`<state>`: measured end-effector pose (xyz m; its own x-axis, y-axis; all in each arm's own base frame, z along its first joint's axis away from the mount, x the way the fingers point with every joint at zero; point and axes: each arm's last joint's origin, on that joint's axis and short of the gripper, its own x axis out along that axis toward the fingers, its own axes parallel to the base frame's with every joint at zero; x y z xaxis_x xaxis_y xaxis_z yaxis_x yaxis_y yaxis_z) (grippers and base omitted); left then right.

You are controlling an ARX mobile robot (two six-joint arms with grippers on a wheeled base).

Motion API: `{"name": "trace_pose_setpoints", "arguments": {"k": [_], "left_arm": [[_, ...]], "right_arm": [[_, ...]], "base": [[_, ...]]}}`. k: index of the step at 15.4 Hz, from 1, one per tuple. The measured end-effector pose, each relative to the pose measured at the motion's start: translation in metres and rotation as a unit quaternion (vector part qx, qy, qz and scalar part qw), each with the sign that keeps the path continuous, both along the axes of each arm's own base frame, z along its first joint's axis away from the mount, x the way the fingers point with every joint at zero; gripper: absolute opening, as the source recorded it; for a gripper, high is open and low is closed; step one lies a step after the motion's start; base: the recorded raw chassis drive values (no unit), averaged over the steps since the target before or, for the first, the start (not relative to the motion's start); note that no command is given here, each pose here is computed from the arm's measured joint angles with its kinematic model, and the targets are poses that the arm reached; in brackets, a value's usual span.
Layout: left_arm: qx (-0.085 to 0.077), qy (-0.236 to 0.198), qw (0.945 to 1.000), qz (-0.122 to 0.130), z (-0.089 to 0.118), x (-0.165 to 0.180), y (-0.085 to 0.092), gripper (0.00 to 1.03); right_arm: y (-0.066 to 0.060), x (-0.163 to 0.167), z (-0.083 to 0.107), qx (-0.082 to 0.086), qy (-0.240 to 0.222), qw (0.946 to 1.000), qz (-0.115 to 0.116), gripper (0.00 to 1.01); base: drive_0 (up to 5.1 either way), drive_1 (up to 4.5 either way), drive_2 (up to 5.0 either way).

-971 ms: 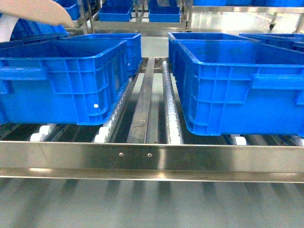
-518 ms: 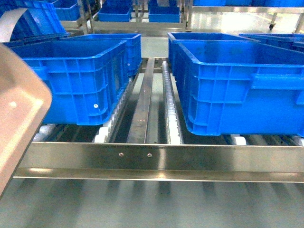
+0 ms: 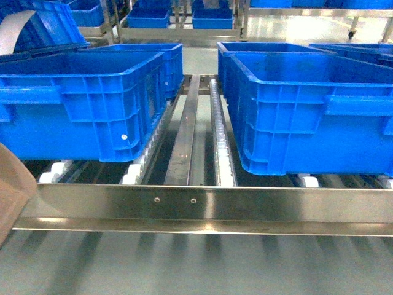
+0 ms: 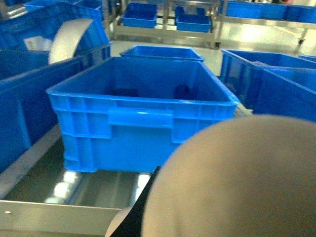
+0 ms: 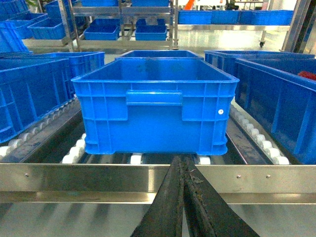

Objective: Place part in tray to right shelf

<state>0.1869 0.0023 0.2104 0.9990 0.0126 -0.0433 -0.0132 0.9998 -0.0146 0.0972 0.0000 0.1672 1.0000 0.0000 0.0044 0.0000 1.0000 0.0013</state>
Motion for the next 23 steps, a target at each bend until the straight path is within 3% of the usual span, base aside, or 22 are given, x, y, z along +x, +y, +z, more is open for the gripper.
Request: {"name": "trace_pose_setpoints", "arguments": {"k": [2, 4, 10, 23], "left_arm": [[-0.001, -0.017, 0.9998, -0.013, -0.004, -0.013, -0.003, 0.13], [0.0, -0.012, 0.9999, -0.004, -0.016, -0.025, -0.002, 0.13], [0.0, -0.01, 0.9999, -0.006, -0.034, -0.051, -0.002, 0.13], [0.0, -0.026, 0.9996, -0.006, -0.04, -0.074, -0.002, 0.13]], "right_arm": [[0.0, 0.0, 0.0, 0.0, 0.0, 1.0, 0.0, 0.02], [0.0, 0.0, 0.0, 0.0, 0.0, 1.0, 0.0, 0.02], [0.0, 0.0, 0.0, 0.0, 0.0, 1.0, 0.0, 0.02], [0.0, 0.0, 0.0, 0.0, 0.0, 1.0, 0.0, 0.02]], "base": [[0.0, 0.0, 0.0], [0.0, 0.0, 0.0], [0.0, 0.0, 0.0], [0.0, 0.0, 0.0]]}}
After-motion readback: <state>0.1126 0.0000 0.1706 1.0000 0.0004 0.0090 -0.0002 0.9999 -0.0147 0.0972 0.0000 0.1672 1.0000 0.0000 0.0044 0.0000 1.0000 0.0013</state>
